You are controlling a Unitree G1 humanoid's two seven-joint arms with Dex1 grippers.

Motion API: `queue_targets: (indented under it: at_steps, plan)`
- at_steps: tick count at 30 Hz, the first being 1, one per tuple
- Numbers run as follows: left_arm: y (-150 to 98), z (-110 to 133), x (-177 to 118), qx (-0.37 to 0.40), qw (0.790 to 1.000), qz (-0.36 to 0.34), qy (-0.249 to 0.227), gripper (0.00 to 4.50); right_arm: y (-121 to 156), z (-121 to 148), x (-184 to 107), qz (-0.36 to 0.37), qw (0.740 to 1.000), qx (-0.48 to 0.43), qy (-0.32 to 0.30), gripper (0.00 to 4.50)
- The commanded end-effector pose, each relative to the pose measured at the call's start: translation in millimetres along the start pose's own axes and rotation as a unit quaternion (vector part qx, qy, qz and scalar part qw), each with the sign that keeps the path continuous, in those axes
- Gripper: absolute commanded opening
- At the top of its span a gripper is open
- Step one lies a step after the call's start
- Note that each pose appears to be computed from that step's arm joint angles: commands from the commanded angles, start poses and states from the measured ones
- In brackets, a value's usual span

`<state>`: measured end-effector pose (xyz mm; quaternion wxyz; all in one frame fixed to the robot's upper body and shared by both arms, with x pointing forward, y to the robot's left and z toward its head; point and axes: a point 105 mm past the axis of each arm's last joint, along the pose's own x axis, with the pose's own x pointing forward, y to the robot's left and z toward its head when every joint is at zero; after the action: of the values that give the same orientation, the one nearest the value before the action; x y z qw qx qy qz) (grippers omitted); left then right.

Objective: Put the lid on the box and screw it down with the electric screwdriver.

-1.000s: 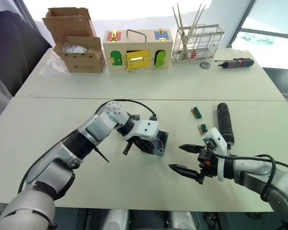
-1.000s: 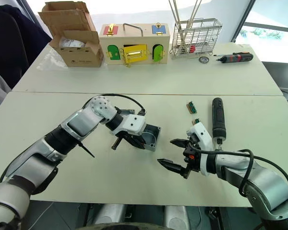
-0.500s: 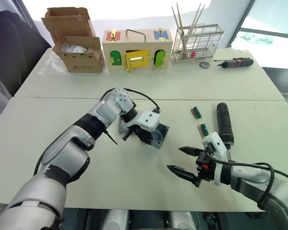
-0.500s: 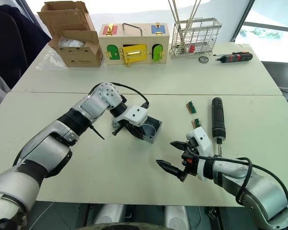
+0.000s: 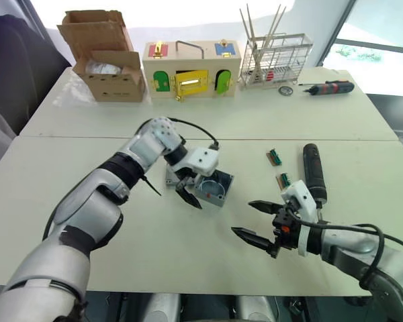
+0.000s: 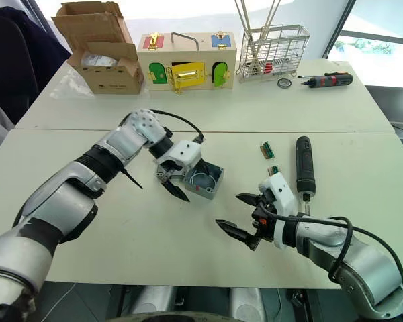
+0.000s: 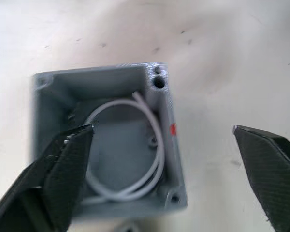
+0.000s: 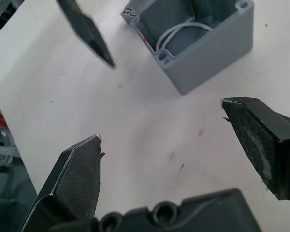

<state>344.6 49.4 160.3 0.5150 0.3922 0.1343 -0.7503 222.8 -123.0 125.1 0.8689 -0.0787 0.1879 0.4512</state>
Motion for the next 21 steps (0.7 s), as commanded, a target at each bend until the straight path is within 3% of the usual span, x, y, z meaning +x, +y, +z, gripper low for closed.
queue_targets:
  at_steps: [1,4,7,9,14,17,21]
  plan:
    - [19.7,4.6,-71.0,-0.072,0.984,0.160,-0.003,4.47,-1.4,31.0,-10.4,0.020,0.999,-0.040,-0.027,4.50]
    - [18.5,-25.7,-97.2,-0.200,0.944,0.256,0.055,4.47,1.5,42.6,-10.8,0.045,0.997,-0.065,-0.021,4.50]
    - [-4.1,-55.5,-104.0,-0.378,0.868,0.313,0.074,4.47,6.3,60.1,-9.6,0.078,0.992,-0.097,-0.021,4.50]
    - [-12.0,-57.9,-102.8,-0.417,0.843,0.331,0.071,4.47,7.8,66.0,-9.2,0.086,0.991,-0.102,-0.024,4.50]
    - [-30.9,-74.9,-84.6,-0.558,0.741,0.366,0.072,4.47,10.7,68.1,3.2,0.113,0.984,-0.136,-0.013,4.50]
    - [-28.9,-85.4,-74.2,-0.581,0.714,0.382,0.081,4.47,16.8,70.7,10.4,0.137,0.984,-0.110,-0.038,4.50]
    - [-29.9,-92.9,-55.6,-0.596,0.707,0.369,0.091,4.47,17.4,67.3,12.4,0.132,0.985,-0.108,-0.035,4.50]
